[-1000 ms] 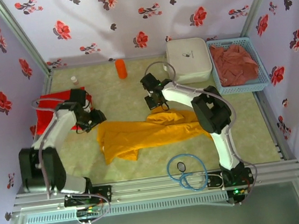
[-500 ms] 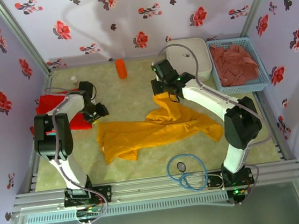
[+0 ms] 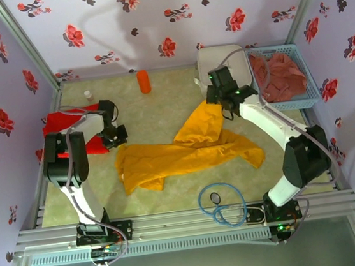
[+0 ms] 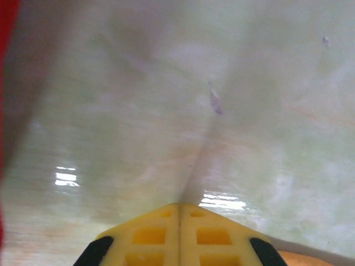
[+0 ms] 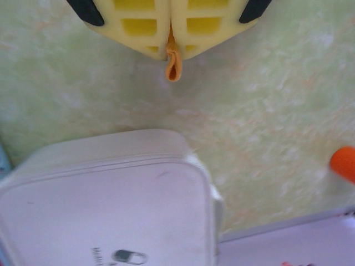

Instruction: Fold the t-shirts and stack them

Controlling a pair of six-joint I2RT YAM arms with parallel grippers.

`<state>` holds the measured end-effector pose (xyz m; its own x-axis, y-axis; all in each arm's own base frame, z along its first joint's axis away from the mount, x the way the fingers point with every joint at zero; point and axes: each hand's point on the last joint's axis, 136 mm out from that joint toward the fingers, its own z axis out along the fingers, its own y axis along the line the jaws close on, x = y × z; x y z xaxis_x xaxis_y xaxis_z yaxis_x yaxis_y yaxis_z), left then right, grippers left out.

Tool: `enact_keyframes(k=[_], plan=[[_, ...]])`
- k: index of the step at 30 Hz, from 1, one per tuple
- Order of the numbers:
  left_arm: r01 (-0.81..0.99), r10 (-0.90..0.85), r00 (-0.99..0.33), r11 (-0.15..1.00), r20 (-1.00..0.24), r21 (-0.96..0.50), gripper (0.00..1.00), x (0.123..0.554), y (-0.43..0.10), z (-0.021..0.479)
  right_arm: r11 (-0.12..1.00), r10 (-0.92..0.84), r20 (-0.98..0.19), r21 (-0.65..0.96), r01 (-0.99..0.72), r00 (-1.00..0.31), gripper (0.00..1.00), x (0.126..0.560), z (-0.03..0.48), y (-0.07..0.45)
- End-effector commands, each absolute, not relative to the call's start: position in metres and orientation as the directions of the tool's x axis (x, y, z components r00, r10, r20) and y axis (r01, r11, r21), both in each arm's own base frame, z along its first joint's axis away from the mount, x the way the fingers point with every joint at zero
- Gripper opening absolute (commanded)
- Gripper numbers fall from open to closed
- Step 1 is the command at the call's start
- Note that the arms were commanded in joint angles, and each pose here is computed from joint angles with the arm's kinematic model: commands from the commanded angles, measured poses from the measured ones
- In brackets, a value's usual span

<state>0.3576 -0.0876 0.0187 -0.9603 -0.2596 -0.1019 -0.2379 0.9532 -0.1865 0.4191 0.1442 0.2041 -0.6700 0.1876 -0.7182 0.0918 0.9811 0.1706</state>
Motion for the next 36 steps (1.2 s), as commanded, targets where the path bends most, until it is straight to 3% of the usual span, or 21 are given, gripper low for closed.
enact_keyframes(k=[1, 11, 21, 28, 36], plan=[[-0.198, -0.226, -0.97, 0.952, -0.095, -0.235, 0.0, 0.349, -0.103, 0.033, 0.956, 0.293, -0.752, 0.223, 0.191, -0.591, 0.0, 0.413, 0.227, 0.117], [-0.133, -0.204, -0.947, 0.952, -0.247, -0.275, 0.0, 0.367, -0.105, 0.123, 0.901, 0.414, -0.801, 0.292, 0.321, -0.434, 0.0, 0.387, 0.257, 0.058], [-0.063, -0.184, -0.906, 0.949, -0.381, -0.308, 0.0, 0.357, -0.112, 0.149, 0.894, 0.416, -0.783, 0.26, 0.366, -0.463, 0.0, 0.357, 0.229, 0.038], [0.032, -0.082, -0.925, 0.956, -0.371, -0.29, 0.0, 0.278, -0.145, 0.123, 0.895, 0.407, -0.762, 0.223, 0.386, -0.504, 0.0, 0.338, 0.207, 0.028], [-0.071, -0.142, -0.951, 0.966, -0.276, -0.25, 0.0, 0.198, -0.132, 0.055, 0.888, 0.415, -0.731, 0.196, 0.415, -0.542, 0.0, 0.331, 0.184, 0.02]])
